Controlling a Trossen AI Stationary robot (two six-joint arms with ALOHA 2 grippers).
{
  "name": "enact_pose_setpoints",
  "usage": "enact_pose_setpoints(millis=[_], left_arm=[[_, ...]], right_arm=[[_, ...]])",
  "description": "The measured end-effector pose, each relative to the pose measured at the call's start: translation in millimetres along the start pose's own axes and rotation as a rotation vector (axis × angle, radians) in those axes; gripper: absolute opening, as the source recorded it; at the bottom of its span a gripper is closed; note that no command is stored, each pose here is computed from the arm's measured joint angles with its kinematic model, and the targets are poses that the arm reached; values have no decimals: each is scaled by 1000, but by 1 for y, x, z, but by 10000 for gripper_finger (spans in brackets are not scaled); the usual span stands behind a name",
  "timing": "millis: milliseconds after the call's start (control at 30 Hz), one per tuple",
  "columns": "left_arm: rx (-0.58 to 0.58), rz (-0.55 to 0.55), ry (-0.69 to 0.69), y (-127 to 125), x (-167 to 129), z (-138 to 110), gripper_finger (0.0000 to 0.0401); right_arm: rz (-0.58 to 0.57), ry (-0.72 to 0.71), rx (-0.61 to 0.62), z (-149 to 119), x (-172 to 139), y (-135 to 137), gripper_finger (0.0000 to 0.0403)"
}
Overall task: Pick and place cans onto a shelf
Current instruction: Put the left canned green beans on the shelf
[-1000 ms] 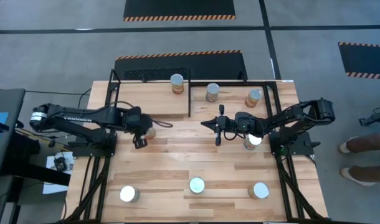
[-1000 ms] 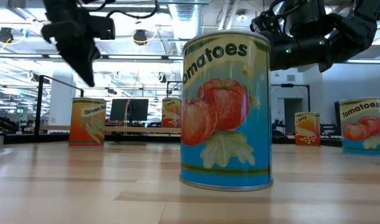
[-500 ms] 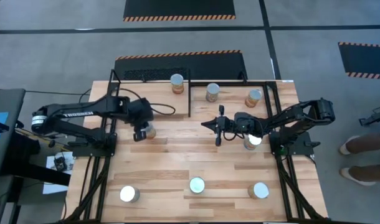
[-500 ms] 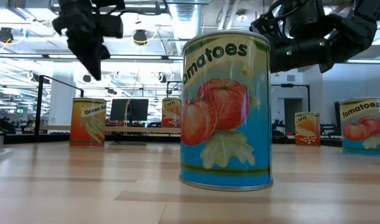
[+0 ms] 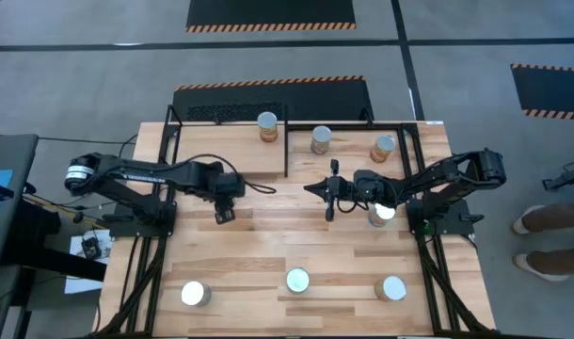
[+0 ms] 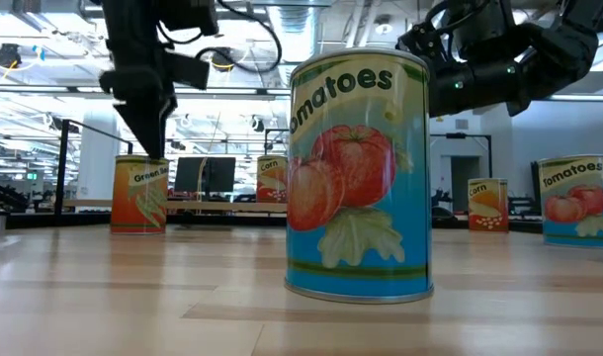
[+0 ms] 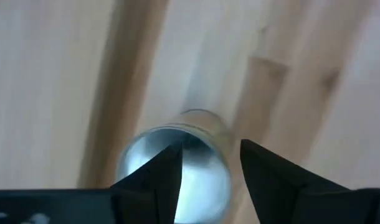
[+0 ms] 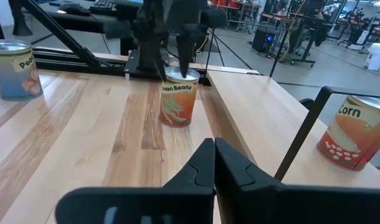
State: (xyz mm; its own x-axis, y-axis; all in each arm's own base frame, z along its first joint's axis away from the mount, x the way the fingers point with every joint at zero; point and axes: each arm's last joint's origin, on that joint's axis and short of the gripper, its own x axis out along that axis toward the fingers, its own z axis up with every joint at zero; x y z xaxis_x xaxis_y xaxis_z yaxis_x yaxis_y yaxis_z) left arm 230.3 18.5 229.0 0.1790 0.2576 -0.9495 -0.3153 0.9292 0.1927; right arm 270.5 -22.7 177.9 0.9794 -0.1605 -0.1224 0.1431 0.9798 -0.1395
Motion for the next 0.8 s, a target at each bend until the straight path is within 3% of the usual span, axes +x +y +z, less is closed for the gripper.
enact_pose_setpoints(millis=[200, 467, 633, 800], left_arm=[[27, 90, 61, 0, 10, 0, 126], [170, 60, 52, -5, 6, -1, 12], [259, -2, 2, -3, -11, -2, 2], [308, 5, -111, 10, -43, 4, 0]], right_arm=[[0, 2, 0, 0, 0, 0, 16], [0, 3, 0, 0, 0, 0, 16], [0, 3, 0, 0, 0, 0, 17], [0, 3, 0, 0, 0, 0, 17]])
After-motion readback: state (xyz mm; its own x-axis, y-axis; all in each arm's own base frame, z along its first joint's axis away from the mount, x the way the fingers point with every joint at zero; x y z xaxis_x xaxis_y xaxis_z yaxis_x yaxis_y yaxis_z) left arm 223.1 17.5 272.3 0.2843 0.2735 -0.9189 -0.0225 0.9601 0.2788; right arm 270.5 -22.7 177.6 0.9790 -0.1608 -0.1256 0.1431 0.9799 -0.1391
